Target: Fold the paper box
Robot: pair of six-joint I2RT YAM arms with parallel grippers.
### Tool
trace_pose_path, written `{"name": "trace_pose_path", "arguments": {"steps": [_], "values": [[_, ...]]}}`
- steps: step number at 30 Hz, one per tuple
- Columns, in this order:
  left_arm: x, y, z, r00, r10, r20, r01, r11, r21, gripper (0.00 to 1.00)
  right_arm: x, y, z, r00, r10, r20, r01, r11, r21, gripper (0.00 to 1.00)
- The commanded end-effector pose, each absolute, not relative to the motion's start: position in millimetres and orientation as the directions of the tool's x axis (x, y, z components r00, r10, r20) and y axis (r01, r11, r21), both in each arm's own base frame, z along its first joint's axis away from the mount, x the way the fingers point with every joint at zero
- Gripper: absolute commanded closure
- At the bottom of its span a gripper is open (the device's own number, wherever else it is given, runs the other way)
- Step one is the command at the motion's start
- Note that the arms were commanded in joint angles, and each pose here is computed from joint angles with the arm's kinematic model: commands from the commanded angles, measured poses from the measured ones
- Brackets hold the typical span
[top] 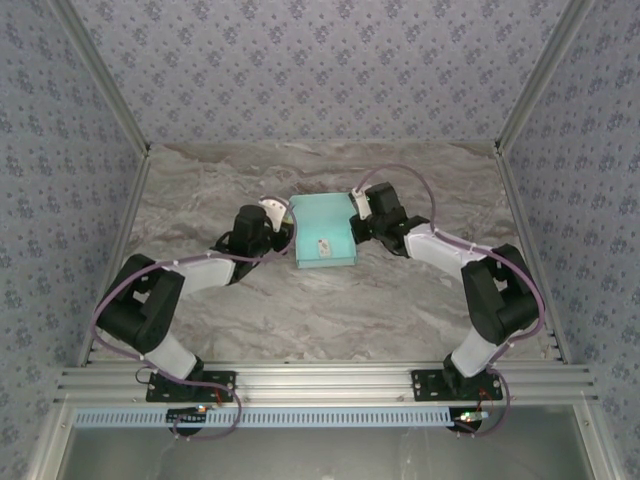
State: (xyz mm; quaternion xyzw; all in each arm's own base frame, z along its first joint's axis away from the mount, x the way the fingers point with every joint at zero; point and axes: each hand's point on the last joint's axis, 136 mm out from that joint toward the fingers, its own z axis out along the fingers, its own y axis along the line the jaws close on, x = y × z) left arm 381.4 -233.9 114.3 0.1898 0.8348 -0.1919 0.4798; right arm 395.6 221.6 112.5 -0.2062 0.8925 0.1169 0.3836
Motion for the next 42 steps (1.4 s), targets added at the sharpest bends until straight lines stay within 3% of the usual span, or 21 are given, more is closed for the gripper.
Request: {"name": "trace_pose_path", "arguments": {"steps": [1,15,26,42], "values": [[394.8,-235.4,129.9,-0.459,0.021,-0.888,0.412,0.891,-0.192,0.94,397.0,216.1,120.0,-0.639,-0.176,-0.749,-0.342,0.937,0.071,0.95],[400.4,-223.5,125.5,-0.471,-0.226,-0.853,0.096,0.948,-0.304,1.0,403.6,213.5,132.7,-0.595,0.083,-0.799,-0.036,0.991,0.13,0.94],[398.3,-237.1,126.7,-0.439,-0.175,-0.881,0.068,0.972,-0.227,1.0,412.8,213.7,124.1,-0.582,0.072,-0.81,0.046,0.997,0.055,0.93],[384.3,-248.7,115.1,-0.407,-0.157,-0.9,0.064,0.978,-0.2,1.0,411.7,223.5,121.9,-0.564,0.099,-0.82,0.045,0.995,0.09,0.93]]}}
